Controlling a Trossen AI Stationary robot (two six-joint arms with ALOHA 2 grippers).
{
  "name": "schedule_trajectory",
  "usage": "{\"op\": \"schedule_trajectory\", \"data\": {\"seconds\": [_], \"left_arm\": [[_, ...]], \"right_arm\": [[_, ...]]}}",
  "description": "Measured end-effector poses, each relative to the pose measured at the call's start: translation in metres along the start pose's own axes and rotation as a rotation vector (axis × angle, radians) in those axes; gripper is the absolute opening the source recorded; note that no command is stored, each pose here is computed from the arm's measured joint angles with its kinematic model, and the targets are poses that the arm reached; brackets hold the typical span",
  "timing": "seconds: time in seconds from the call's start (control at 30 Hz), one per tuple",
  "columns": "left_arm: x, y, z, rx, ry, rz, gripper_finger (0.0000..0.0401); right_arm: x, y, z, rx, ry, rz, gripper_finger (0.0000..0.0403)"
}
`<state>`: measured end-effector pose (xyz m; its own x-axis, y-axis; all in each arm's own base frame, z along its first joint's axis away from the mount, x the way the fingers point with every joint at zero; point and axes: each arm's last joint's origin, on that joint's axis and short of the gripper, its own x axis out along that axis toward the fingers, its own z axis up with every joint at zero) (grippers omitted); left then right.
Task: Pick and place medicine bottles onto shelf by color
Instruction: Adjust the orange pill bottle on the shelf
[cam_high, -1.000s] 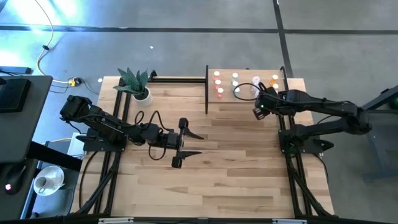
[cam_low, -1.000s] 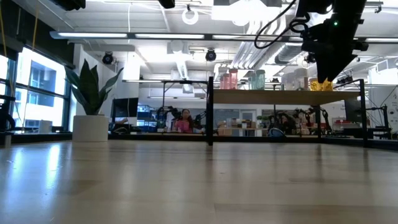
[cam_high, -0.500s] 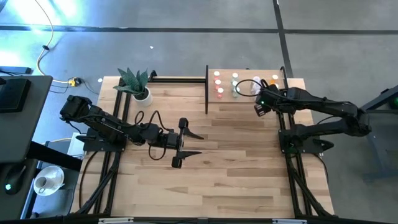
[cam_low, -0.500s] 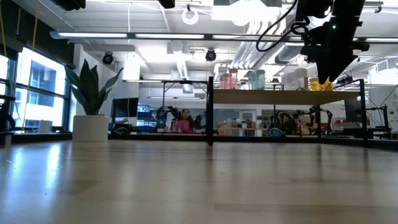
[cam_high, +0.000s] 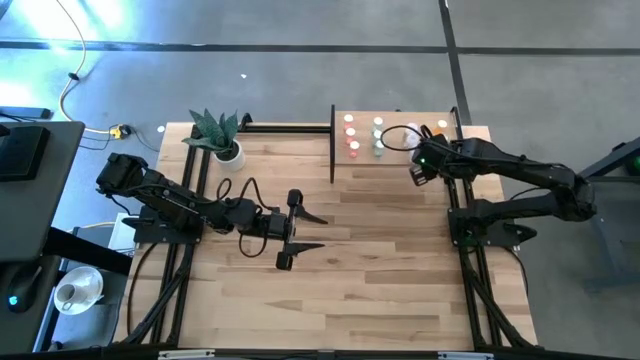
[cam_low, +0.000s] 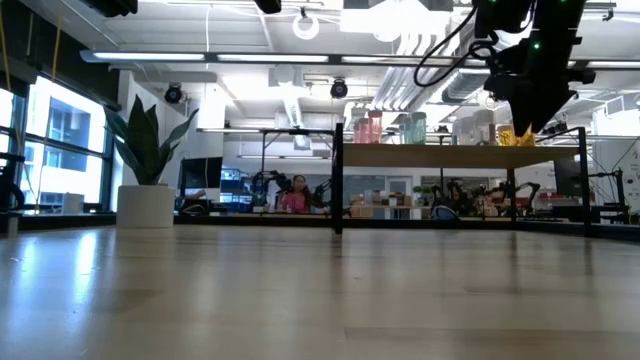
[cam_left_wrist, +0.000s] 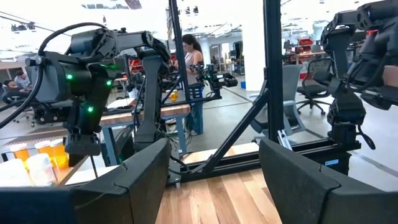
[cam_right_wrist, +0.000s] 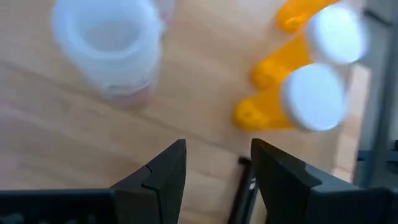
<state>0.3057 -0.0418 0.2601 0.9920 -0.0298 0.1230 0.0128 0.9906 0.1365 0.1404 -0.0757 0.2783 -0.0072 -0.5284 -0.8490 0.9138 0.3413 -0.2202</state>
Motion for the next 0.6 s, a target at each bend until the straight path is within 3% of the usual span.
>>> {"op": "schedule_trajectory", "data": {"seconds": [0.3,0.6], "left_arm": [[0.000,0.000,0.000,0.000,0.000,0.000,0.0239],[0.000,0.000,0.000,0.000,0.000,0.000,0.0239]], "right_arm": [[-0.002,0.011,0.005,-0.024,-0.024,0.146,0.0172],[0.001,0.007,0.010,-0.009,-0.044,0.122,0.0172]]}}
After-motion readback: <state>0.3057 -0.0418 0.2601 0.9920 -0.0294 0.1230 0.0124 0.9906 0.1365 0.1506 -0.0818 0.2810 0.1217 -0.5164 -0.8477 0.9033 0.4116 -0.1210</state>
